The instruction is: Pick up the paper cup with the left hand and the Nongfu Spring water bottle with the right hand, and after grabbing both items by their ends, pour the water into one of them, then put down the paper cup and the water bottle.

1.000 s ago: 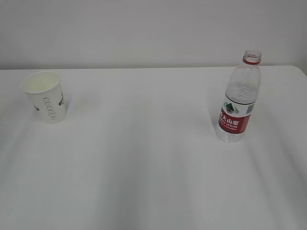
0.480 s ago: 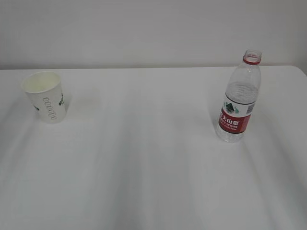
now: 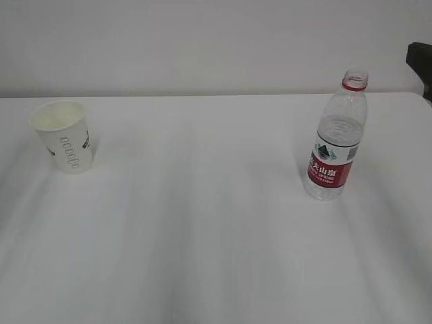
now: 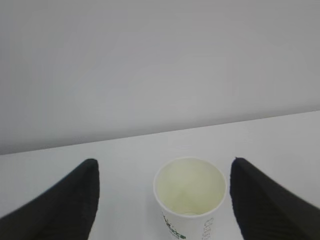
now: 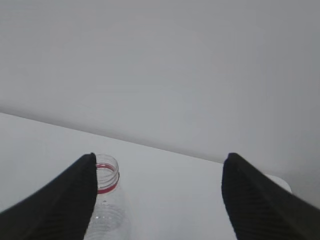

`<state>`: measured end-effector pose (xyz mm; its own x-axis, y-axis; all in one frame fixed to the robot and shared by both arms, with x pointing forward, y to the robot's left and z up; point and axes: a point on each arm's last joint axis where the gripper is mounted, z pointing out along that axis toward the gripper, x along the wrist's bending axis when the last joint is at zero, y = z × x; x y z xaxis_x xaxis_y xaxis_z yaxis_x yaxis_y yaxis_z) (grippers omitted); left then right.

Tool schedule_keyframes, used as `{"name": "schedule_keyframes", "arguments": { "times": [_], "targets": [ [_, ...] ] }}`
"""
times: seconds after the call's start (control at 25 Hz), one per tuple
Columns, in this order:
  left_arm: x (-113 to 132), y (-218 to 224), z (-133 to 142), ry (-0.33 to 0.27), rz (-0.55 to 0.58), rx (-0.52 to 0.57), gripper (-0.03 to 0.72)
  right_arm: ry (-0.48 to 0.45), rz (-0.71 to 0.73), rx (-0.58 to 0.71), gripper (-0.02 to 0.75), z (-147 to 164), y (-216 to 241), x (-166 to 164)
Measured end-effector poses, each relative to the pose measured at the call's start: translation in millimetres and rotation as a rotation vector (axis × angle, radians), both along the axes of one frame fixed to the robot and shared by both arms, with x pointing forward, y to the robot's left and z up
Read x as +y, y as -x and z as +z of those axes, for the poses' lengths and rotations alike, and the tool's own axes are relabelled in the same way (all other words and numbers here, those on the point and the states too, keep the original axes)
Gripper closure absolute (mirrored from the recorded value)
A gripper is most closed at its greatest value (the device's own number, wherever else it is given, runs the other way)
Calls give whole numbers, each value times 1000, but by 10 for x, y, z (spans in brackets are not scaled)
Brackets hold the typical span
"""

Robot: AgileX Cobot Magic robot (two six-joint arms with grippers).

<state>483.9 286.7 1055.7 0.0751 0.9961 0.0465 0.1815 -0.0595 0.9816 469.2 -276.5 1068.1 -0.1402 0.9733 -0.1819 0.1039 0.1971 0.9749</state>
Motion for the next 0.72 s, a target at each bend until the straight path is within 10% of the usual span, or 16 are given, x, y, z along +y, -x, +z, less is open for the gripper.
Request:
{"name": "schedule_keyframes", "arguments": {
  "times": [0.72],
  "targets": [
    [27,218,-448,37,24,26,102,-67,12,-6,148,-333,115,9]
  ]
}}
